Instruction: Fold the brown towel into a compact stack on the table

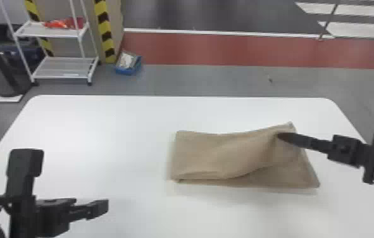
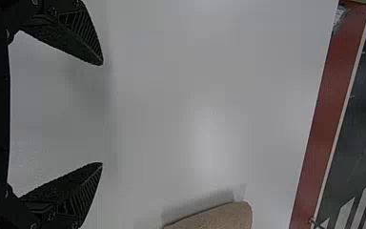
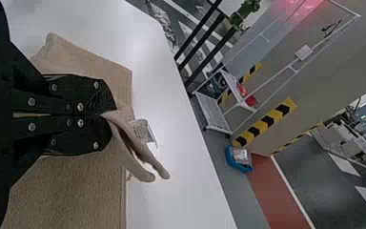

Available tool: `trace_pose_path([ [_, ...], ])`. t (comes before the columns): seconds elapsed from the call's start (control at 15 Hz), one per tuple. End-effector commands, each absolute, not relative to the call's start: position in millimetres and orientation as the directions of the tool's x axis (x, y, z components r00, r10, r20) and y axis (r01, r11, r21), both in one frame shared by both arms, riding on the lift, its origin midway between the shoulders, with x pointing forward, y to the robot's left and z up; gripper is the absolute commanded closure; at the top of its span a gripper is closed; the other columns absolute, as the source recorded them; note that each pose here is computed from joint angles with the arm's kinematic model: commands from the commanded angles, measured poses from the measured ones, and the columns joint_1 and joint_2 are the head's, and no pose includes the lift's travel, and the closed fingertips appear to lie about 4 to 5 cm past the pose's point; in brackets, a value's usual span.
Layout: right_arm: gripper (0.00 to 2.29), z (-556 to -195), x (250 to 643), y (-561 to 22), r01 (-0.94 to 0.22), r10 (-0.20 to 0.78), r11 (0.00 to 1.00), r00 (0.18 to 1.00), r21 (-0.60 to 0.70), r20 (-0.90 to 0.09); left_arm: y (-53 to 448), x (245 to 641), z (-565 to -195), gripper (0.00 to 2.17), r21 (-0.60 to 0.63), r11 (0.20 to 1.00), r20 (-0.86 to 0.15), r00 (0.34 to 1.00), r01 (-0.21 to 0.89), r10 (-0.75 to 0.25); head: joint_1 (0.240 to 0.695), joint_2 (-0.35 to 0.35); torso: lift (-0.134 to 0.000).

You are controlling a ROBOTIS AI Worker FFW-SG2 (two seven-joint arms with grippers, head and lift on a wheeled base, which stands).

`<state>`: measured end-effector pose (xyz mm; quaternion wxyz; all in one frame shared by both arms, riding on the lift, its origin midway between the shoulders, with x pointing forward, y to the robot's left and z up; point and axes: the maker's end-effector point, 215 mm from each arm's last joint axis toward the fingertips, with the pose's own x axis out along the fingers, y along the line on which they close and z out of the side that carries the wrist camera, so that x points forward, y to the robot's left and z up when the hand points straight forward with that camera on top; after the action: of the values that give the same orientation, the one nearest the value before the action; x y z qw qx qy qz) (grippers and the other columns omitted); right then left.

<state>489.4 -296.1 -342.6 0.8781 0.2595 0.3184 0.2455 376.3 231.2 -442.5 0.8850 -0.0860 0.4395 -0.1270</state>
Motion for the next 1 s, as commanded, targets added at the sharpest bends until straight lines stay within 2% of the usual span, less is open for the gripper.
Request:
trace_pose_path([
  [0.0,1.84,-355.4,498.0,-307.5,-0.262,0.579,0.764,0.683,0.59,-0.446,228.9,379.7,-443.4,0.14,-0.264,0.952,-0.75,0.588,0.157,-0.305,0.695,-0.082,-0.124],
  [0.13,1.84,-353.8,493.2,-308.3,-0.235,0.585,0.749,0.674,0.619,-0.452,228.1,379.3,-443.2,0.14,-0.265,0.951,-0.75,0.586,0.157,-0.306,0.695,-0.093,-0.124],
  [0.33,1.84,-380.0,484.8,-304.9,-0.244,0.587,0.763,0.649,0.599,-0.484,230.6,377.7,-445.6,0.14,-0.266,0.952,-0.753,0.584,0.153,-0.304,0.695,-0.098,-0.124],
  [0.4,1.84,-370.4,484.9,-307.9,-0.24,0.586,0.757,0.661,0.608,-0.469,230.7,379.7,-443.9,0.14,-0.265,0.952,-0.75,0.587,0.154,-0.305,0.695,-0.099,-0.124],
  [0.53,1.84,-328.4,485.7,-324.8,-0.223,0.578,0.733,0.703,0.642,-0.415,228.9,379.0,-443.1,0.14,-0.265,0.951,-0.75,0.586,0.157,-0.306,0.695,-0.097,-0.124],
  [0.6,1.84,-329.3,484.4,-332.3,-0.222,0.567,0.743,0.71,0.632,-0.418,229.6,377.4,-444.9,0.14,-0.266,0.951,-0.753,0.583,0.155,-0.305,0.695,-0.101,-0.124],
  [0.73,1.84,-365.4,484.8,-346.0,-0.208,0.543,0.775,0.702,0.597,-0.461,228.4,376.7,-448.1,0.14,-0.269,0.95,-0.756,0.578,0.156,-0.308,0.695,-0.117,-0.124],
  [0.93,1.84,-376.7,491.7,-346.2,-0.207,0.544,0.781,0.689,0.59,-0.479,224.6,378.9,-445.6,0.14,-0.271,0.948,-0.751,0.58,0.165,-0.316,0.695,-0.149,-0.124],
])
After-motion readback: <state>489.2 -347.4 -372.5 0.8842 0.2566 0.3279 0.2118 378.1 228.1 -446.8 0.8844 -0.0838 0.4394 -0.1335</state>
